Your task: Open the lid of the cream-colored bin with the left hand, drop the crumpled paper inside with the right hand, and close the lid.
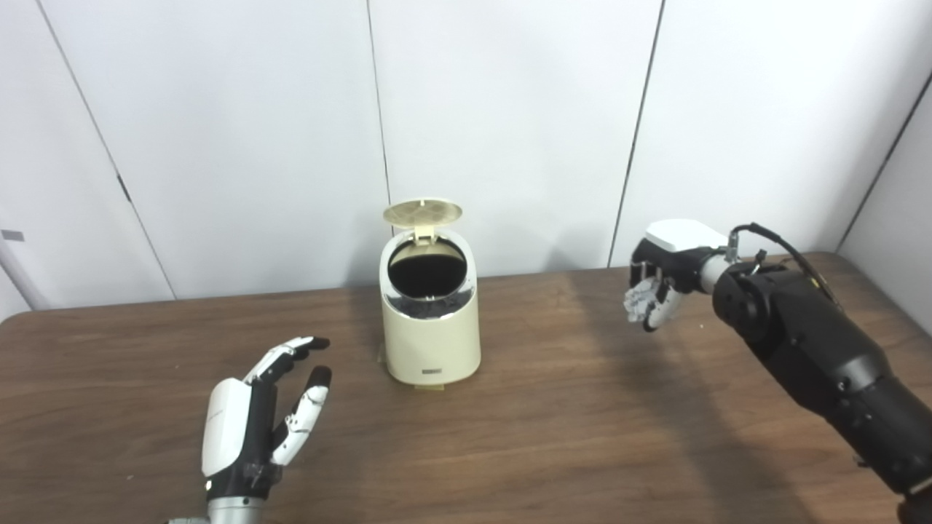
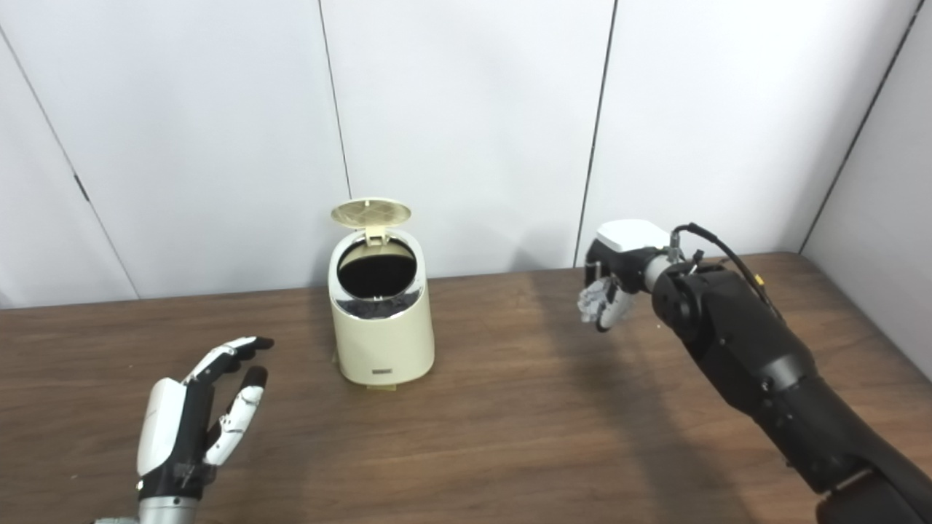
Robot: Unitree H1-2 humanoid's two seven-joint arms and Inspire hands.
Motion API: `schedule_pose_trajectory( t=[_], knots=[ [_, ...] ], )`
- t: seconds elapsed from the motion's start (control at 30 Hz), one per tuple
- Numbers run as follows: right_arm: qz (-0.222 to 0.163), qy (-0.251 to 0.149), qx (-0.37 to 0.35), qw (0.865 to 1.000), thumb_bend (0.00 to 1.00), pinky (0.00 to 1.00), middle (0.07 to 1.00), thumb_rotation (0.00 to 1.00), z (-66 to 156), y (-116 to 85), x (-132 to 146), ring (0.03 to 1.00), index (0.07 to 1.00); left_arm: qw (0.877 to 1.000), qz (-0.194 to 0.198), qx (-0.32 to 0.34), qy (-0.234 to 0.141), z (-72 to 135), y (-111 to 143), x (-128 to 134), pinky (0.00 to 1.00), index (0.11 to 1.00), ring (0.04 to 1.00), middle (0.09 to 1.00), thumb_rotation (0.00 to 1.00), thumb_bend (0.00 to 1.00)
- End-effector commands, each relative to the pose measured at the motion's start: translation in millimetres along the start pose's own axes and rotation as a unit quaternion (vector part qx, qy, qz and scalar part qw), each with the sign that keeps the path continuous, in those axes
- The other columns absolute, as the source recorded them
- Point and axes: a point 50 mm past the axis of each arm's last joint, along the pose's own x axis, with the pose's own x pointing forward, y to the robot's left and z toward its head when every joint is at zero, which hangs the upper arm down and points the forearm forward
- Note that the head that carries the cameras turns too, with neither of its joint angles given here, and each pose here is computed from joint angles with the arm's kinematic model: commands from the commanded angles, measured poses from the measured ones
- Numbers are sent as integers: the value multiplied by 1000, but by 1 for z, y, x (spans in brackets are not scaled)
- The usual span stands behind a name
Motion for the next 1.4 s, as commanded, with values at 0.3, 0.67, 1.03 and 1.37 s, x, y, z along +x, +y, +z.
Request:
schedule_pose_trajectory(
  t=[0.3, 0.67, 1.03, 1.37],
  knots=[
    [-45, -69, -74, 994, 517, 916, 557, 0, 56, -79, -40, 678, 447, 1000, -13, 4, 15, -10, -13, -11, 719, 751, 747, 775, 973, 463],
    [-82, -124, -52, 988, 520, 446, 543, 0, 107, -105, -65, 513, 469, 1000, -14, 3, 20, -11, -18, -7, 723, 746, 745, 770, 972, 456],
    [-125, -185, -56, 973, 531, 261, 465, 0, 137, -119, -67, 349, 477, 1000, -16, -1, 25, -11, -24, -3, 708, 748, 741, 771, 953, 452],
    [-120, -212, -31, 969, 522, 286, 449, 0, 164, -125, -56, 376, 505, 1000, -15, -5, 22, -9, -27, -5, 717, 751, 740, 770, 923, 439]
  ],
)
